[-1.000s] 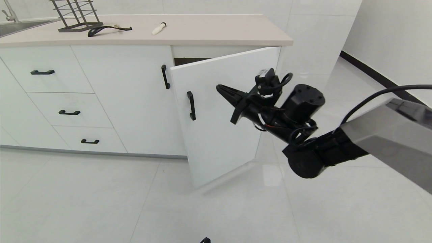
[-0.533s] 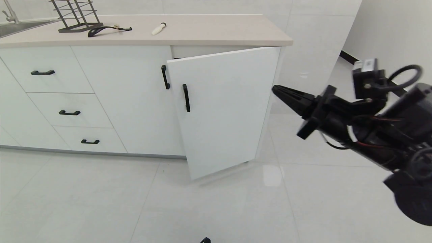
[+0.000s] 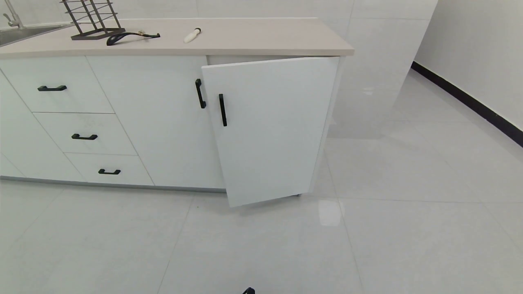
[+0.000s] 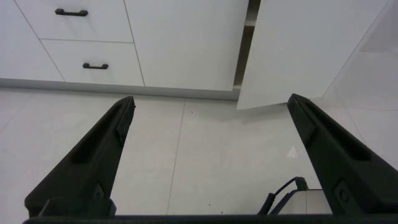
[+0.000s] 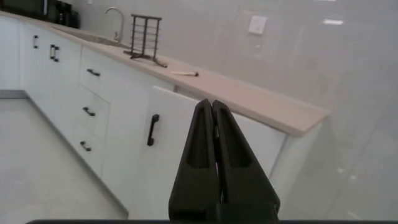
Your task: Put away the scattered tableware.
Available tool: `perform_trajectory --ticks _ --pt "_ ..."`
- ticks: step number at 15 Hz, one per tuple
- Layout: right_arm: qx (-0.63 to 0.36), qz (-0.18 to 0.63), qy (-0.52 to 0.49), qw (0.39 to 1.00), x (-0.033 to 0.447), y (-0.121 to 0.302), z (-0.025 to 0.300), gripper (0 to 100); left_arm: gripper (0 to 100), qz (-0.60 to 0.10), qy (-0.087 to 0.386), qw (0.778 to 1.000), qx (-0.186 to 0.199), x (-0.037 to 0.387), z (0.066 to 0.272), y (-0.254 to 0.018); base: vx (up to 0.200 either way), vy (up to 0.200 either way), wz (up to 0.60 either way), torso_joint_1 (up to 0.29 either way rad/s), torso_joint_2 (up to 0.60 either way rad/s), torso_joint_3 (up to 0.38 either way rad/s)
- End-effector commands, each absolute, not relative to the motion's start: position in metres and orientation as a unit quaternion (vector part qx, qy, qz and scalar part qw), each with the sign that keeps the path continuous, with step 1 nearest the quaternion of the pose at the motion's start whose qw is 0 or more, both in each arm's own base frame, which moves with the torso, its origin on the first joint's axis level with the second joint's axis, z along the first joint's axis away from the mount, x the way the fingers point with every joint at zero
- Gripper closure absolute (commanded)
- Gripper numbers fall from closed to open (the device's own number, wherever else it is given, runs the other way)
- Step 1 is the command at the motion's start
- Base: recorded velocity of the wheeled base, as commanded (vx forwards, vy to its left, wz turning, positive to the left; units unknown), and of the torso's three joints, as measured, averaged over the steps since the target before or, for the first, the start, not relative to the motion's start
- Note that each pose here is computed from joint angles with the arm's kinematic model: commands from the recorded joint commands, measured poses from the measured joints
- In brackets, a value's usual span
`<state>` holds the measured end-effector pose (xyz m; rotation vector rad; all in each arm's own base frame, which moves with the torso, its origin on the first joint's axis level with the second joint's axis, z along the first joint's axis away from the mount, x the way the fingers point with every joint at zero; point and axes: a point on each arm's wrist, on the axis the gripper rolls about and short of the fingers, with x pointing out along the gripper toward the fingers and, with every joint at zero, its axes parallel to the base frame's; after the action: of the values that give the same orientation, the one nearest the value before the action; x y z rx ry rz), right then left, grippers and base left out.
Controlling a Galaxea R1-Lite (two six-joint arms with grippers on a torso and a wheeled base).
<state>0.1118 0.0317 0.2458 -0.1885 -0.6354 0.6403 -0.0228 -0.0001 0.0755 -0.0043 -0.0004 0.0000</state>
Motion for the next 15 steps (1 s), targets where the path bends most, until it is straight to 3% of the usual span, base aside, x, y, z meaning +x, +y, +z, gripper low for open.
perform_trajectory --ticks 1,7,11,12,15 --pt "-0.130 0.236 -0.364 0.891 0.031 0.012 0.227 100 0 0.000 0.000 1.000 -0.002 -0.023 0.075 0.000 0.000 0.000 0.00 0.000 0.00 0.000" --pt "-0.119 0.244 -0.304 0.913 -0.010 0.011 0.171 100 0 0.001 0.000 1.000 -0.002 -0.023 0.075 0.000 0.000 0.000 0.00 0.000 0.00 0.000" --pt "-0.124 0.291 -0.214 0.924 -0.030 0.011 0.122 100 0 0.001 -0.001 1.000 -0.003 -0.023 0.076 0.000 0.000 0.000 0.00 0.000 0.00 0.000" --pt "-0.127 0.290 -0.211 0.925 -0.029 0.012 0.122 100 0 0.001 -0.001 1.000 -0.003 -0.023 0.076 0.000 0.000 0.000 0.00 0.000 0.00 0.000" --pt "-0.055 0.208 -0.117 0.969 -0.026 0.010 0.101 100 0 0.002 -0.001 1.000 -0.003 -0.023 0.076 0.000 0.000 0.000 0.00 0.000 0.00 0.000"
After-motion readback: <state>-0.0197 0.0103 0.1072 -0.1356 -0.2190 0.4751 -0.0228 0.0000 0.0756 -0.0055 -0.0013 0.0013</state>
